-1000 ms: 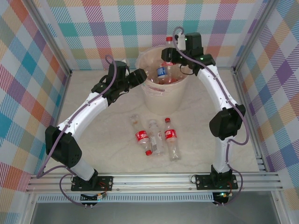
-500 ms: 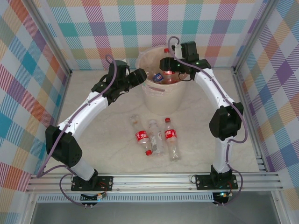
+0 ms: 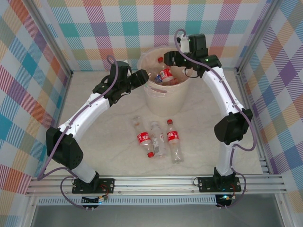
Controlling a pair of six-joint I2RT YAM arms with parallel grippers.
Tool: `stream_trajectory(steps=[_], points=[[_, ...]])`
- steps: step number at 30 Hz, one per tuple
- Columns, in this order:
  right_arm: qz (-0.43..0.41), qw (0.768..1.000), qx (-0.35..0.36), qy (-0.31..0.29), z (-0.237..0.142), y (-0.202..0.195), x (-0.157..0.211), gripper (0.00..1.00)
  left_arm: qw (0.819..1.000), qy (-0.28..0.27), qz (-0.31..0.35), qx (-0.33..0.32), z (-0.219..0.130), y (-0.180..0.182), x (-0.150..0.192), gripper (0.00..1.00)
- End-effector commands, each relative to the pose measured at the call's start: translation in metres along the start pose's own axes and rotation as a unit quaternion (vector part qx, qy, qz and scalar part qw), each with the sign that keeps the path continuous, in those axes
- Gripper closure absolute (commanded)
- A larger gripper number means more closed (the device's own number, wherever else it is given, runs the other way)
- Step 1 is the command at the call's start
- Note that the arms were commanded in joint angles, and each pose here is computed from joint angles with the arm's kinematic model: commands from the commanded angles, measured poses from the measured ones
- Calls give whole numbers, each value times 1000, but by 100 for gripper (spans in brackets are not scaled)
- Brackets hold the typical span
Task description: Put the plastic bottles in the bin
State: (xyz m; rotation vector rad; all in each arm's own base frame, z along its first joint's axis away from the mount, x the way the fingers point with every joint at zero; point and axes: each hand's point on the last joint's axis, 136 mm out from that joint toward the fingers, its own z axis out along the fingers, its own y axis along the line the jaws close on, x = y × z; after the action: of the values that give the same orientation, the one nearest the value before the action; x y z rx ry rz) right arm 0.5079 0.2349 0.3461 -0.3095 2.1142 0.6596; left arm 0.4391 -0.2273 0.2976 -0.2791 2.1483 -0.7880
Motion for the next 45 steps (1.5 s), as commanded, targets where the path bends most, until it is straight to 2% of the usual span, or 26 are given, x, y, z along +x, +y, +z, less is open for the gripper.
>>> stream_trajectory(steps=[1,8,15,19,25,34,41,45], points=[[0,1000,-12,2,-13,9,-4,33,998,42,12,-54,7,27,22,29],[-26,1000,-10,-10,-67,28,-21,35,998,38,14,-48,8,23,18,29],[-17,1000,19,-8,-134,29,-3,35,998,42,21,-47,7,22,19,29],[10,999,53,10,-169,19,31,35,998,43,28,-38,7,17,17,28],[73,989,110,60,-202,-5,109,35,998,44,34,-35,4,16,18,28],[191,959,126,169,-194,-24,238,35,998,39,34,-37,0,18,18,28],[281,932,59,220,-143,-22,307,31,998,43,31,-37,1,20,21,28],[295,923,59,241,-120,-30,329,26,998,44,31,-39,1,20,21,27]])
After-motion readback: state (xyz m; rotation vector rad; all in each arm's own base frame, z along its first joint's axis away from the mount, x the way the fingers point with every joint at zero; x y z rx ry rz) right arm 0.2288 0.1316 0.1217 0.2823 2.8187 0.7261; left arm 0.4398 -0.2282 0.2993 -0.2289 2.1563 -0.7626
